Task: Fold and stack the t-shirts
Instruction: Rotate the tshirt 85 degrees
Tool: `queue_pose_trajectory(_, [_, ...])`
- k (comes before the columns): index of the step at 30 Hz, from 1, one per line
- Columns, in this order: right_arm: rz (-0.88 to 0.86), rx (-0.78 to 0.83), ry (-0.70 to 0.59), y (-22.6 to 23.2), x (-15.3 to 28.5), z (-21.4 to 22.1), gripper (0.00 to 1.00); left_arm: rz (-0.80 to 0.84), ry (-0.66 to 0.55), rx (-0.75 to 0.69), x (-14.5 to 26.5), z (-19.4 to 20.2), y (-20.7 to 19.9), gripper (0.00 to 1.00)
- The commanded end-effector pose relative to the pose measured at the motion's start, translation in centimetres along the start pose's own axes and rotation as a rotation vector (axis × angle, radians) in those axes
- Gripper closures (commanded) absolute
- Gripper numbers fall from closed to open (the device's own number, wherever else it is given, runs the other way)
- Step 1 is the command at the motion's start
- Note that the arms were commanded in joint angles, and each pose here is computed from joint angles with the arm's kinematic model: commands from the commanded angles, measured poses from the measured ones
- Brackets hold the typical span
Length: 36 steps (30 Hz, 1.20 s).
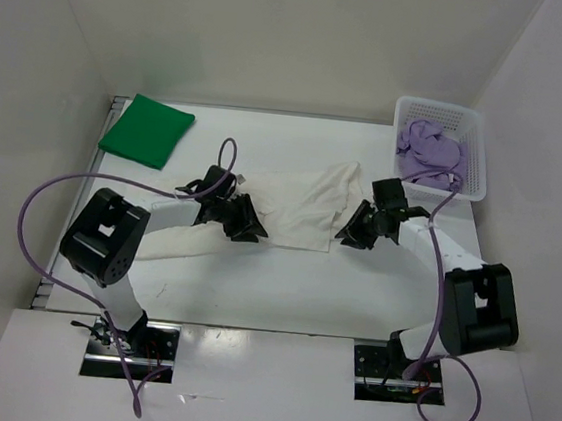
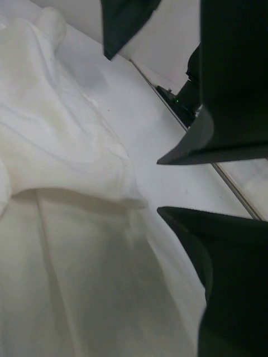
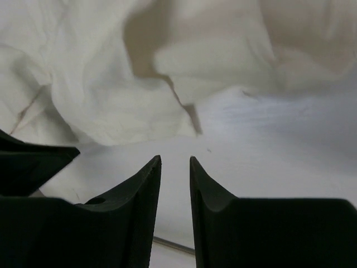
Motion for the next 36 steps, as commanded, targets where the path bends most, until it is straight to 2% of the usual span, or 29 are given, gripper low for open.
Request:
queue_pose_trajectory(1, [-0.019, 0.075, -0.099, 2.3, -0.4, -4.6, 0.66, -0.003, -0.033, -0.048, 2.0, 0.0, 0.1, 0.54])
queue_pose_trajectory(4, [-0.020, 0.094, -0.161, 3.6, -1.4, -7.9, 0.55, 0.018, -0.088, -0.067, 3.4, -1.0, -0.7, 0.51])
queue_pose_trajectory(7, [0.012, 0.107, -0.218, 4.2, -2.5, -10.9, 0.49, 0.035, -0.135, -0.098, 4.2, -2.0, -1.8, 0.50])
queue_pose_trajectory(11, [0.056, 0.121, -0.364, 4.7, -2.4, -16.4, 0.48, 0.026, -0.182, -0.105, 4.5, -3.2, -1.9, 0.48])
queue_pose_trajectory(12, [0.086, 0.131, -0.363, 4.3, -3.4, -16.9, 0.48, 0.016, -0.177, -0.100, 4.0, -3.3, -1.5, 0.48])
queue_pose_trajectory(13, [0.114, 0.141, -0.415, 4.6, -3.0, -18.8, 0.49, 0.011, -0.146, -0.091, 3.6, -2.8, -0.9, 0.48])
queue_pose_trajectory(14, [0.141, 0.136, -0.406, 4.1, -4.3, -19.3, 0.51, -0.015, -0.131, -0.086, 3.0, -2.7, 0.2, 0.48])
queue_pose_trajectory(19, [0.224, 0.146, -0.436, 3.5, -5.2, -21.6, 0.51, -0.076, -0.096, -0.061, 2.2, -1.4, 3.6, 0.48])
queue_pose_trajectory(30, [0.319, 0.138, -0.412, 1.3, -8.9, -22.8, 0.63, -0.052, -0.099, -0.029, 1.6, -1.7, 3.1, 0.50])
queue_pose_trajectory(34, [0.320, 0.129, -0.408, 1.4, -10.1, -23.5, 0.63, -0.080, -0.083, -0.021, 0.9, -1.6, 4.2, 0.50])
queue_pose_trajectory(36, [0.327, 0.129, -0.396, 1.3, -10.6, -23.5, 0.68, -0.101, -0.071, -0.020, 0.4, -1.6, 4.9, 0.51])
Point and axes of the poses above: each gripper's point midway between its finger pads, its own x axis back along the fingers, its own y axis along the line the jaws close on, z = x × y, the point moved 1 cm from there along x, back along the fingers, and after that the axes turned 13 degrees about x, right-handed, at the moved point
